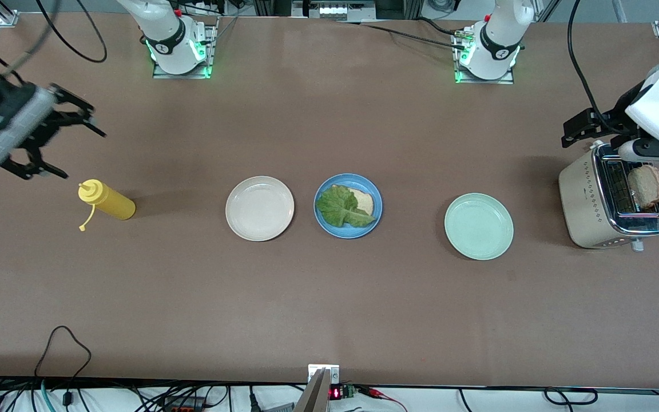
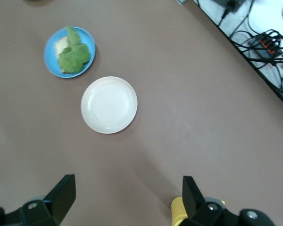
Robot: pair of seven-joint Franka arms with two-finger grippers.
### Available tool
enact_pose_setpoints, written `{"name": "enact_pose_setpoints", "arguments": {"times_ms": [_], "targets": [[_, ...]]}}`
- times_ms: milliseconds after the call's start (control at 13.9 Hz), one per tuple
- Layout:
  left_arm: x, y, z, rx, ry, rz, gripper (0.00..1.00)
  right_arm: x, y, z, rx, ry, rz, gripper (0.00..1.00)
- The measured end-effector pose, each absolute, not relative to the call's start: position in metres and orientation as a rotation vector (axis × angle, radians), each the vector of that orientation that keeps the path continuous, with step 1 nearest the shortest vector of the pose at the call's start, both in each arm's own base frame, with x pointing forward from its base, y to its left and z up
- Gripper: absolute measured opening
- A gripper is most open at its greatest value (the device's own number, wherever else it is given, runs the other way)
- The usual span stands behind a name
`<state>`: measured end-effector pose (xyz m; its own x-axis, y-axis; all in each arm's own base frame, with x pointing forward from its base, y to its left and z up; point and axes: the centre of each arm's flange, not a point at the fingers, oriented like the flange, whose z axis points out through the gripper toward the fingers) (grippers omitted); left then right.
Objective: Make sandwich in blue plate with both arms
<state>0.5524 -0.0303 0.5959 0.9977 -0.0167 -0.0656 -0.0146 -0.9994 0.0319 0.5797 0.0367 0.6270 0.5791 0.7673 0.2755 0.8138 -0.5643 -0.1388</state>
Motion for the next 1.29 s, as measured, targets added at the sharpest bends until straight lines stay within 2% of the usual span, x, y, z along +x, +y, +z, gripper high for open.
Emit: {"name": "enact_pose_setpoints", "arguments": {"times_ms": [216,431,791,1294], "targets": [[0.552,-0.031,0.596,3.108,-0.026,-0.103,1.00,0.575,-0.055,0.595,-2.394,-1.306,-0.372,1.00],[0.552,-0.031,0.596,3.108,-0.028,-0.103,1.00,0.563,-0.136,0.537,-2.207,-1.318,-0.520,1.00],[0.552,-0.032,0.596,3.108,-0.030,-0.103,1.00,0.555,-0.233,0.400,-1.893,-1.292,-0.748,1.00],[0.552,-0.031,0.596,3.108,-0.029,-0.104,1.00,0.540,-0.290,0.209,-1.552,-1.261,-1.021,1.00]]}}
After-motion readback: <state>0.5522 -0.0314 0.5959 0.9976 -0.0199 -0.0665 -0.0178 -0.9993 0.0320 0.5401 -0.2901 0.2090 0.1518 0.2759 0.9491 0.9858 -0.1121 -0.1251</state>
